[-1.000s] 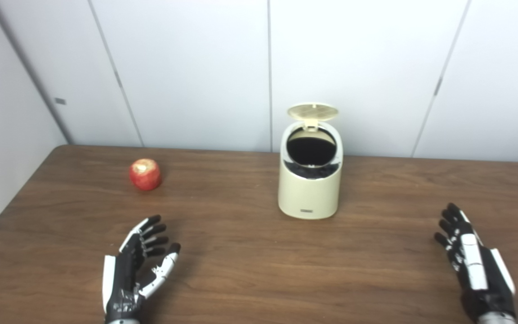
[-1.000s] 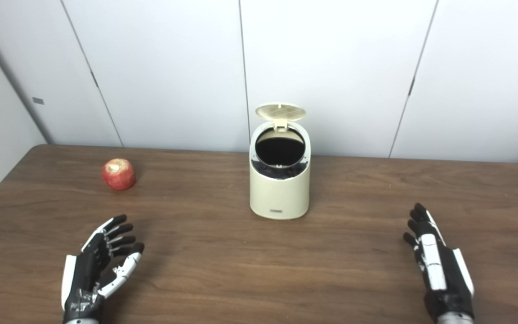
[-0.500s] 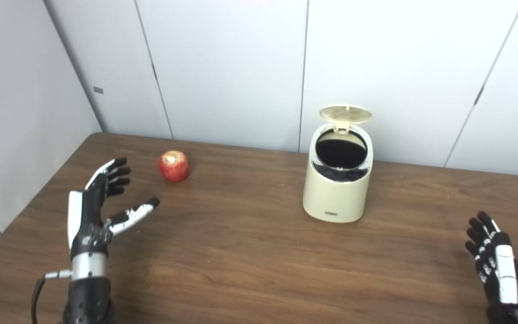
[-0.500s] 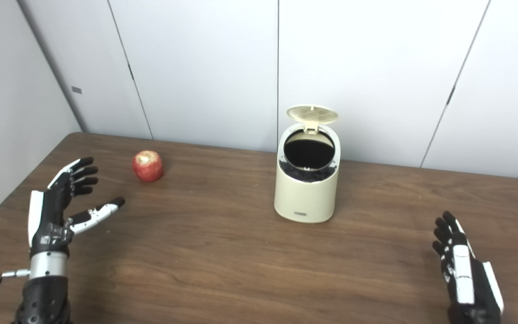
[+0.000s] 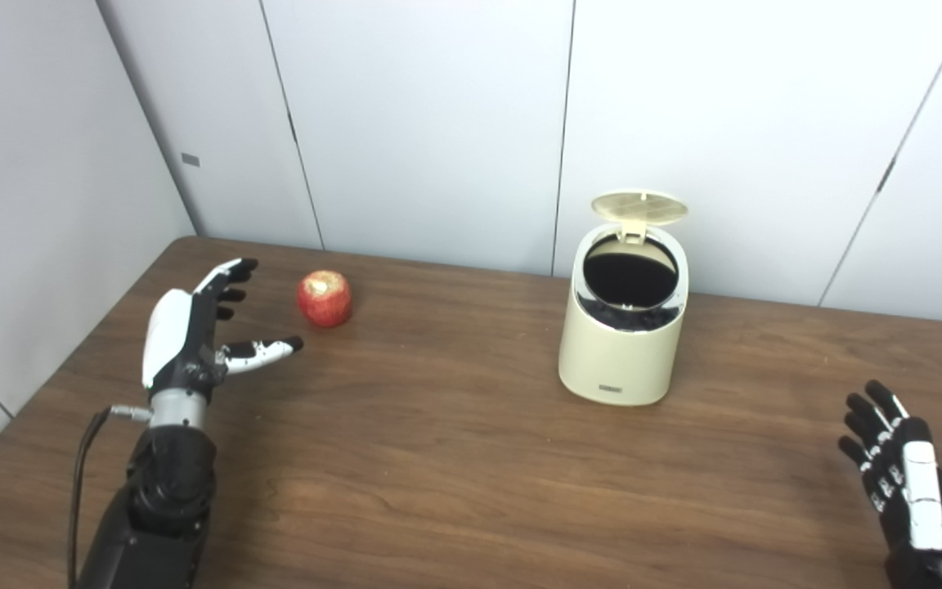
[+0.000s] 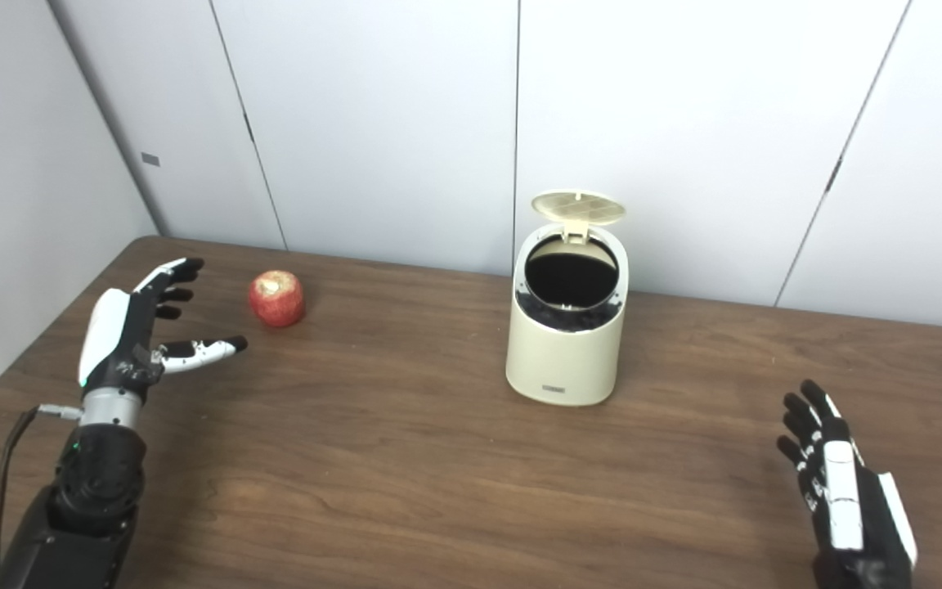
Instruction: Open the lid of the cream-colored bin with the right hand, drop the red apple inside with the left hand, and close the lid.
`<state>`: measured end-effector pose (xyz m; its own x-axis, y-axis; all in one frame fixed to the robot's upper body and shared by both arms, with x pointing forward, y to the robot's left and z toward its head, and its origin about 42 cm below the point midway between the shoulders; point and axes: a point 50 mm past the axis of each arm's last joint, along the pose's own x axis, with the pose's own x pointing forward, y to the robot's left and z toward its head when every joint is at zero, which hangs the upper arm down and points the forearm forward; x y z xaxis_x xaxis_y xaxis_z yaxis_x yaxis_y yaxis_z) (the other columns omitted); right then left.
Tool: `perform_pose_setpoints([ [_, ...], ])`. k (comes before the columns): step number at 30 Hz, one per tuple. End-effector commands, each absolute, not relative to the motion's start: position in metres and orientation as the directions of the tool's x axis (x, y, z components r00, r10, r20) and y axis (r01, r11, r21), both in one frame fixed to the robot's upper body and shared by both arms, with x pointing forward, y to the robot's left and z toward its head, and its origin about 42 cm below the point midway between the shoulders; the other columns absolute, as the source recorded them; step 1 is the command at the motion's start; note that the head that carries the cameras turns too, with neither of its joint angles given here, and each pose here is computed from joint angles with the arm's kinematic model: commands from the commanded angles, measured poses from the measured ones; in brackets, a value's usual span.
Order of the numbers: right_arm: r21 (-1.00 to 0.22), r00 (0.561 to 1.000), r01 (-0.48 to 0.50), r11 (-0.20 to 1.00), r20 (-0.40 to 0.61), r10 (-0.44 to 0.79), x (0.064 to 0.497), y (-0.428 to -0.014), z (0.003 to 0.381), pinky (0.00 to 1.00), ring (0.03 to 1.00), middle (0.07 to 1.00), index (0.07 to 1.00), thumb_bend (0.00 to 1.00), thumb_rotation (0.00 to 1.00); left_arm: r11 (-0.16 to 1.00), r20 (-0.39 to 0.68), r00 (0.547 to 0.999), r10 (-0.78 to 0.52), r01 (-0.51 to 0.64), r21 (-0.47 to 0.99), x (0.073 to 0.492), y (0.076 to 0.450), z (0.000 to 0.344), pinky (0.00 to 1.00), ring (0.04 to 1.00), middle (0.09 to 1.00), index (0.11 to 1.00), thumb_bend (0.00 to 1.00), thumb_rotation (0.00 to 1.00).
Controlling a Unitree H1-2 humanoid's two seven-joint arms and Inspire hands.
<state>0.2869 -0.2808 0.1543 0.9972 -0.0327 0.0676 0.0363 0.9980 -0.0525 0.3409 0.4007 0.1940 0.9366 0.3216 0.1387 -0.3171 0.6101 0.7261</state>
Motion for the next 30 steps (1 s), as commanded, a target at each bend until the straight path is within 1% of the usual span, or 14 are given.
perform_pose_setpoints([
  [1, -0.056, 0.99, 0.025, 0.998, 0.142, -0.017, 0.292, -0.275, 0.173, 0.86, 0.922, 0.91, 0.922, 0.48, 0.98, 0.566, 0.153, 0.941, 0.301, -0.305, 0.765, 0.358, 0.408, 0.221, 0.82, 0.899, 0.92, 0.926, 0.88, 0.12],
  [3, -0.059, 0.99, 0.023, 0.998, 0.142, -0.014, 0.292, -0.274, 0.174, 0.86, 0.924, 0.911, 0.92, 0.49, 0.97, 0.557, 0.106, 0.949, 0.297, -0.263, 0.788, 0.367, 0.408, 0.225, 0.84, 0.921, 0.938, 0.94, 0.91, 0.14],
  [5, -0.061, 0.99, 0.024, 0.998, 0.143, -0.015, 0.291, -0.273, 0.175, 0.87, 0.927, 0.911, 0.926, 0.49, 0.97, 0.557, 0.074, 0.951, 0.301, -0.238, 0.796, 0.375, 0.408, 0.227, 0.83, 0.925, 0.948, 0.943, 0.93, 0.14],
  [12, -0.06, 0.989, 0.025, 0.998, 0.146, -0.016, 0.291, -0.272, 0.175, 0.86, 0.92, 0.904, 0.923, 0.5, 0.96, 0.608, 0.008, 0.957, 0.289, -0.19, 0.771, 0.393, 0.409, 0.234, 0.74, 0.884, 0.974, 0.971, 0.95, 0.13],
  [15, -0.046, 0.988, 0.014, 0.999, 0.152, -0.007, 0.291, -0.271, 0.175, 0.87, 0.921, 0.904, 0.922, 0.49, 0.95, 0.618, -0.014, 0.967, 0.256, -0.152, 0.772, 0.4, 0.41, 0.235, 0.73, 0.889, 0.982, 0.991, 0.98, 0.15],
  [18, -0.049, 0.988, 0.01, 0.999, 0.157, -0.002, 0.291, -0.27, 0.174, 0.87, 0.917, 0.902, 0.917, 0.47, 0.95, 0.608, -0.019, 0.973, 0.228, -0.127, 0.784, 0.404, 0.41, 0.238, 0.82, 0.952, 0.993, 1.0, 1.0, 0.16],
  [20, -0.053, 0.988, 0.009, 0.999, 0.155, 0.0, 0.291, -0.269, 0.174, 0.87, 0.92, 0.907, 0.919, 0.47, 0.95, 0.599, -0.018, 0.976, 0.219, -0.12, 0.792, 0.406, 0.41, 0.239, 0.85, 0.97, 0.993, 1.0, 1.0, 0.16],
  [21, -0.052, 0.988, 0.006, 0.999, 0.156, 0.002, 0.291, -0.269, 0.173, 0.88, 0.926, 0.91, 0.92, 0.47, 0.96, 0.594, -0.017, 0.976, 0.217, -0.119, 0.796, 0.408, 0.41, 0.24, 0.85, 0.973, 0.99, 1.0, 1.0, 0.16],
  [26, -0.061, 0.988, 0.0, 0.998, 0.151, 0.009, 0.292, -0.268, 0.17, 0.89, 0.925, 0.912, 0.918, 0.5, 0.96, 0.582, -0.027, 0.976, 0.216, -0.107, 0.806, 0.414, 0.409, 0.24, 0.8, 0.949, 0.987, 1.0, 1.0, 0.16],
  [30, -0.056, 0.988, 0.001, 0.998, 0.156, 0.007, 0.293, -0.267, 0.169, 0.85, 0.907, 0.902, 0.907, 0.51, 0.94, 0.572, -0.038, 0.976, 0.213, -0.093, 0.815, 0.418, 0.407, 0.239, 0.78, 0.94, 0.99, 1.0, 0.99, 0.16],
])
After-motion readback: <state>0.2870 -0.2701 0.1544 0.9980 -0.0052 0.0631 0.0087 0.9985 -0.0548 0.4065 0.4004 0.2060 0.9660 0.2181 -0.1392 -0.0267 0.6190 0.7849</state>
